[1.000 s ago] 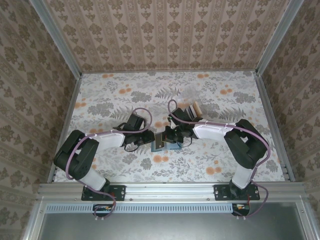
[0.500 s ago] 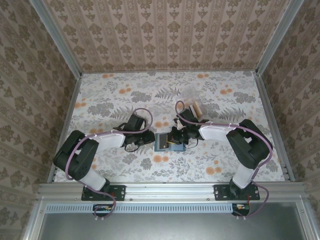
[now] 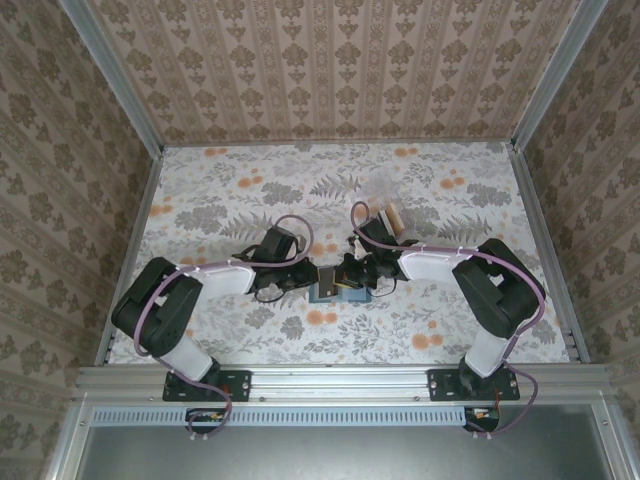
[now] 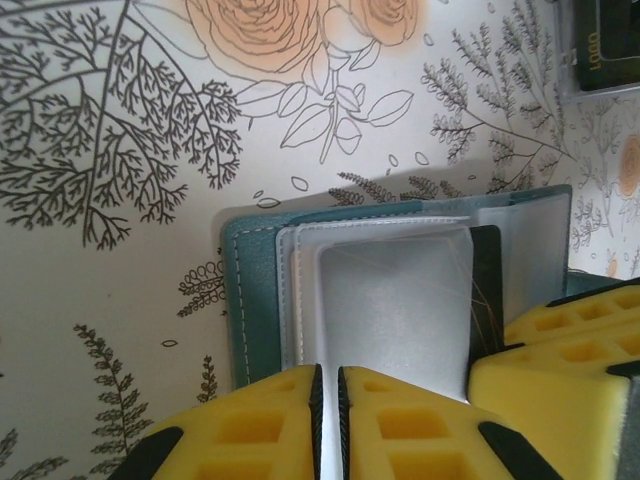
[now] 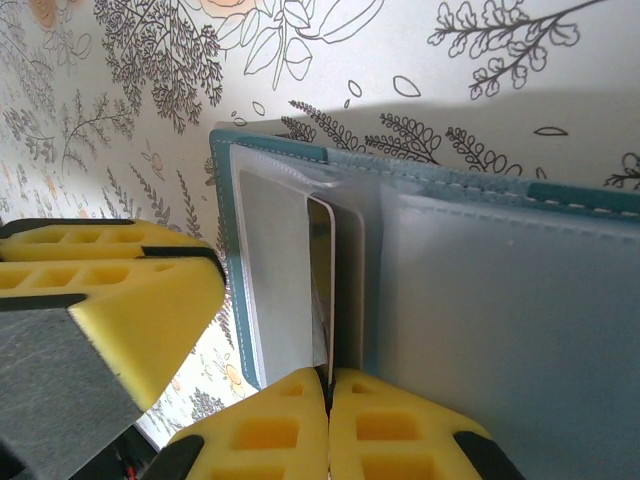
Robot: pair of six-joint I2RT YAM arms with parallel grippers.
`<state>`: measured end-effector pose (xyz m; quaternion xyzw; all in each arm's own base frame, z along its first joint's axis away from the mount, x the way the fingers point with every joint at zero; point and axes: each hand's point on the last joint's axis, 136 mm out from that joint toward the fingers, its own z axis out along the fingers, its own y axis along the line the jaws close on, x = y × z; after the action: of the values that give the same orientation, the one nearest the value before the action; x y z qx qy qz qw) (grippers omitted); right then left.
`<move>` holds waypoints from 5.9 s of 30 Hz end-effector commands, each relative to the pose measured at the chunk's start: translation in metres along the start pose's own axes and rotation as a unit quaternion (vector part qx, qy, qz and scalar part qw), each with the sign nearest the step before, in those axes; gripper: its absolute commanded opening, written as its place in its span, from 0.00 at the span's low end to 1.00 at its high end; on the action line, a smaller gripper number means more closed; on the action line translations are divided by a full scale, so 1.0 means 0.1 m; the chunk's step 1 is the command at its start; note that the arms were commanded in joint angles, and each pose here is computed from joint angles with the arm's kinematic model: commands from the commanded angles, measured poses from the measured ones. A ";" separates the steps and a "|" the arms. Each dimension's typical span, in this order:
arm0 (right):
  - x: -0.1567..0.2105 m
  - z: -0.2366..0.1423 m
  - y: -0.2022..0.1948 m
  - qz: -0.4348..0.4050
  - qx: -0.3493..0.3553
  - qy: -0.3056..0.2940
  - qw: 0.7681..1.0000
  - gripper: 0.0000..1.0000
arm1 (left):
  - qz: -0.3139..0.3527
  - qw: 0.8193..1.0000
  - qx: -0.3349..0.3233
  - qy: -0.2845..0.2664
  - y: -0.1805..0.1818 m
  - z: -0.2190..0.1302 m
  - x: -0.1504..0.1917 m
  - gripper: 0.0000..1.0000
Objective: Put the credit cards into the card holder
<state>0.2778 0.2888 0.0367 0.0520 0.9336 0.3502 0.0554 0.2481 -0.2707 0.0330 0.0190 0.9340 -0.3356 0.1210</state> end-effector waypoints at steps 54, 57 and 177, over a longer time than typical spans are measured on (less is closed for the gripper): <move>0.04 -0.14 -0.32 0.021 0.017 0.004 1.000 0.10 | -0.034 0.995 -0.085 0.052 0.41 0.18 0.21 0.05; 0.04 -0.05 -0.24 0.014 0.010 0.013 1.000 0.10 | -0.033 0.995 -0.084 0.050 0.40 0.18 0.21 0.05; -1.58 -1.60 -0.37 -0.155 0.347 -0.117 0.918 0.43 | 0.035 0.993 -0.035 -0.111 -0.28 -0.56 -0.58 0.53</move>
<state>0.4196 0.1433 0.1632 0.0038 0.9704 0.0692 0.2312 0.2833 -0.2552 0.0933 0.0040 0.9280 -0.2997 0.2212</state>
